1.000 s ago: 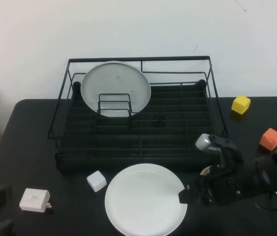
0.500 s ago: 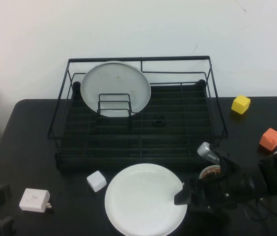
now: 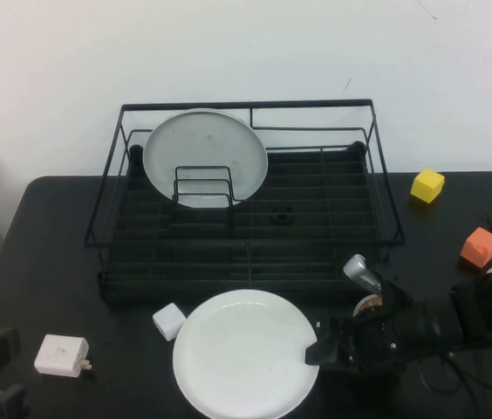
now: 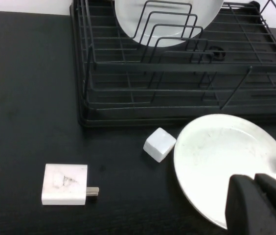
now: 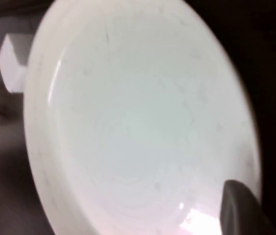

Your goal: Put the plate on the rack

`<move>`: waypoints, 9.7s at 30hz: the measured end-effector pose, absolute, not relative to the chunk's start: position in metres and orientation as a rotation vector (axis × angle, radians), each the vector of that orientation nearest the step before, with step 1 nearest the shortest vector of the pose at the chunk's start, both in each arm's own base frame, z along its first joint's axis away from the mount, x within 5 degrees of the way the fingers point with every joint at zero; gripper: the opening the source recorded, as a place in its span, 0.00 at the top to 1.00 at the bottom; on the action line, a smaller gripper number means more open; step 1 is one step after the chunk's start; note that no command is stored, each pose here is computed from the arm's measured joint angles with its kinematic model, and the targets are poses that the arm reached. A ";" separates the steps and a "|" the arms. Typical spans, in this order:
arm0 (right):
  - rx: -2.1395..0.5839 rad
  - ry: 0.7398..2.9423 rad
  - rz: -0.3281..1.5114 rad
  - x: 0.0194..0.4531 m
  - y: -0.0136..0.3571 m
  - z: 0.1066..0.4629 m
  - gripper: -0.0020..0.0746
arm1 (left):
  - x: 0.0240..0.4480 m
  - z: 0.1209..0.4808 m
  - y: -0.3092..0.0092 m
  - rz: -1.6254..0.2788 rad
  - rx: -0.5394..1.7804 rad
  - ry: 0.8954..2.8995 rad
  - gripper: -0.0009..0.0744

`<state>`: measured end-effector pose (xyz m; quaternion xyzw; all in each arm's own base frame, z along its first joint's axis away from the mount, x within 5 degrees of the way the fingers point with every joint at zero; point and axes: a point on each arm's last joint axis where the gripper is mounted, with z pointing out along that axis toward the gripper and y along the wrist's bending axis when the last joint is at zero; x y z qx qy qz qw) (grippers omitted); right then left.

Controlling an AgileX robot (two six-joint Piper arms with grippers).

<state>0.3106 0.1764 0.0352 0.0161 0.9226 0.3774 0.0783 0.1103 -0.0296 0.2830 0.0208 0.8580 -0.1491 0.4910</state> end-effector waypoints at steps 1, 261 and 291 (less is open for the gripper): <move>0.031 2.761 1.132 0.310 0.177 0.034 0.88 | 0.110 0.283 -0.030 -0.362 0.050 2.083 0.99; -0.883 1.816 0.184 0.072 0.047 0.271 0.98 | 0.080 0.313 -0.037 -0.343 0.318 1.435 0.99; -0.888 1.820 0.193 0.071 0.047 0.270 0.98 | 0.050 0.235 -0.008 -0.130 0.088 1.407 0.99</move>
